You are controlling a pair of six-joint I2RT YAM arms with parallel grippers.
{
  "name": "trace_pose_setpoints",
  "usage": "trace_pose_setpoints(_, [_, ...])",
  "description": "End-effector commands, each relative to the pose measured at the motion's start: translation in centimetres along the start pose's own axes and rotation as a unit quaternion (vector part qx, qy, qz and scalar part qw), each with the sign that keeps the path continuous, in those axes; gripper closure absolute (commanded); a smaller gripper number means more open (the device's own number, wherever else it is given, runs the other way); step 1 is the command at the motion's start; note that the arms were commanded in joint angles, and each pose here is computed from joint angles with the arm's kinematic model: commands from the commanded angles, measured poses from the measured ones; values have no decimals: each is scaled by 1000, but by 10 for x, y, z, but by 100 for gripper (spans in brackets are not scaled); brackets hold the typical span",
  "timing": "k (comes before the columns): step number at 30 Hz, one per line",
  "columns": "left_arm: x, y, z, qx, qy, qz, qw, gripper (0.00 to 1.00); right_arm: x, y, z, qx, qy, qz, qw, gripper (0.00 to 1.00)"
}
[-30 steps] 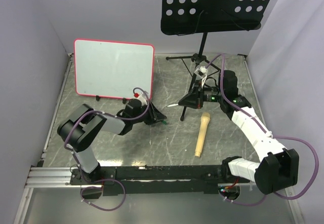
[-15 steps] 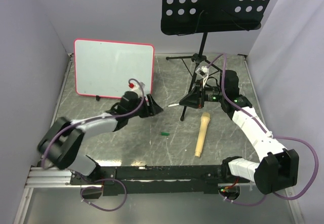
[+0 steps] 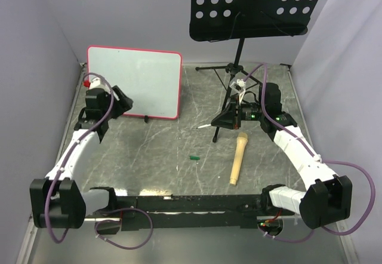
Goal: Write a sentence on the whiteboard
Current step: Adjust the whiteboard at the corner of the board.
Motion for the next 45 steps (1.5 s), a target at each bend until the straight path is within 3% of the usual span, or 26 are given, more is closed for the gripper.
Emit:
trace_pose_setpoints(1, [-10, 29, 22, -12, 59, -47, 997, 32, 4, 8, -6, 36, -7, -18, 999, 100])
trace_pose_setpoints(4, [-28, 29, 39, -9, 95, -42, 995, 41, 4, 8, -6, 31, -4, -20, 999, 100])
trace_pose_setpoints(8, [-54, 17, 68, -26, 126, -51, 990, 42, 4, 9, -6, 31, -4, -23, 999, 100])
trace_pose_setpoints(17, [-101, 2, 96, -73, 158, -87, 981, 47, 6, 7, -6, 26, -4, -20, 999, 100])
trace_pose_setpoints(25, [-118, -6, 104, -106, 164, -114, 974, 55, 5, 4, -6, 19, -2, -22, 1000, 100])
trace_pose_setpoints(29, [-124, -15, 113, -129, 172, -118, 970, 61, 4, 0, -5, 10, 2, -23, 1000, 100])
trace_pose_setpoints(31, [-128, -19, 117, -131, 173, -123, 968, 75, 4, 0, -5, 8, 2, -22, 1000, 100])
trace_pose_setpoints(35, [-130, -30, 122, -128, 172, -129, 968, 79, 4, -2, -5, 20, 2, -21, 1000, 100])
trace_pose_setpoints(45, [-159, -70, 119, -113, 174, -105, 973, 79, 5, -2, -6, 21, 0, -20, 1000, 100])
Point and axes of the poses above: each gripper's point midway between its finger pads, its own x axis back along the fingers, its own y axis along the line the jaws close on, z = x × y, the point moved 8 cm from there along x, back along the fingers, and after that the axes turned 10 degrees about -x, right-handed, at the moved point
